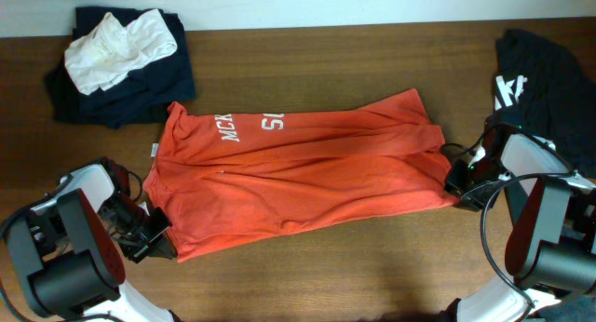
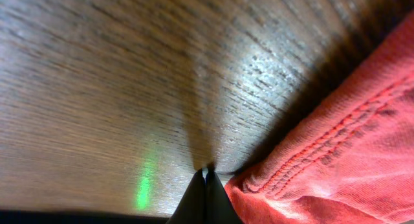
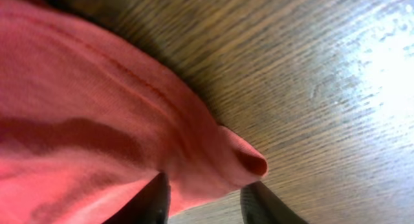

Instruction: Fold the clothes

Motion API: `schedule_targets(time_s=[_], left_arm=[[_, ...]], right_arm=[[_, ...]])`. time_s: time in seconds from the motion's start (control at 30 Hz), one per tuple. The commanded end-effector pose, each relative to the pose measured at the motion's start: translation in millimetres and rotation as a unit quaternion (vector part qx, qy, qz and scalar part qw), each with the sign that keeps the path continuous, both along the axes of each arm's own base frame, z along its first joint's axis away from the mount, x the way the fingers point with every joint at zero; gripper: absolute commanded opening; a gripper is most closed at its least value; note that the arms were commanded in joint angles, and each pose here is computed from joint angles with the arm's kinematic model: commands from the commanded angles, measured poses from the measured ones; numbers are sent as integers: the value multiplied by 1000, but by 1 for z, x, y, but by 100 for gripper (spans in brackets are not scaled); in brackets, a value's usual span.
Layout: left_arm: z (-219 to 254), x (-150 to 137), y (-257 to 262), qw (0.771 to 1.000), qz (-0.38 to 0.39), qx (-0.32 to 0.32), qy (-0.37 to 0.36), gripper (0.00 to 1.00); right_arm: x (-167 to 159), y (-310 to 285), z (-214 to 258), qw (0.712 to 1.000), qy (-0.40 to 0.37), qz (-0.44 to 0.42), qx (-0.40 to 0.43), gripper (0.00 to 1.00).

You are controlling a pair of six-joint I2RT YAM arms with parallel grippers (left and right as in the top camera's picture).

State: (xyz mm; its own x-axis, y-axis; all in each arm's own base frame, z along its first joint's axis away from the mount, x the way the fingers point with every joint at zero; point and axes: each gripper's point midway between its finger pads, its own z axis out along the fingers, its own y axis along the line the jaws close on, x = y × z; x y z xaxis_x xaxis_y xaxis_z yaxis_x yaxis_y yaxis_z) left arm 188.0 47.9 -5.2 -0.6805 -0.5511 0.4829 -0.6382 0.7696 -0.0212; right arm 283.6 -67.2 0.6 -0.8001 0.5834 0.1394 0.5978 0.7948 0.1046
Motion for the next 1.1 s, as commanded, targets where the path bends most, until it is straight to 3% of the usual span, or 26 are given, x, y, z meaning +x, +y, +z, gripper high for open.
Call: schedule_targets(time_s=[0.0, 0.07, 0.23, 0.3, 0.4, 0.53, 0.6, 0.67, 0.87, 1.07], left_arm=[[-1, 1, -1, 1000, 6, -6, -1, 0], [4, 6, -6, 1000, 14, -20, -7, 1], [38, 28, 1, 999, -3, -28, -32, 0], [57, 53, 12, 996, -14, -9, -82, 1], [60, 77, 22, 992, -16, 10, -125, 1], [58, 85, 26, 990, -18, 20, -142, 1], [59, 82, 25, 990, -17, 17, -136, 51], [60, 75, 21, 992, -20, 7, -123, 70], [45, 63, -10, 992, -75, -10, -101, 83], [27, 40, -25, 997, -42, 52, -33, 82]], right_arm=[[-2, -1, -1, 1000, 3, -1, -6, 18], [-3, -1, -1, 1000, 5, -2, -6, 4], [4, -5, 26, 1000, 15, -1, -8, 4], [27, -12, 60, 1000, -8, -1, -15, 4], [54, -20, 90, 998, -52, -2, -27, 4], [63, -23, 96, 997, -69, -7, -31, 4], [64, -23, 96, 997, -70, -7, -32, 4], [64, -23, 96, 997, -70, -7, -32, 4], [62, -30, 95, 996, -63, -22, -51, 4], [62, -34, 95, 996, -63, -23, -62, 4]])
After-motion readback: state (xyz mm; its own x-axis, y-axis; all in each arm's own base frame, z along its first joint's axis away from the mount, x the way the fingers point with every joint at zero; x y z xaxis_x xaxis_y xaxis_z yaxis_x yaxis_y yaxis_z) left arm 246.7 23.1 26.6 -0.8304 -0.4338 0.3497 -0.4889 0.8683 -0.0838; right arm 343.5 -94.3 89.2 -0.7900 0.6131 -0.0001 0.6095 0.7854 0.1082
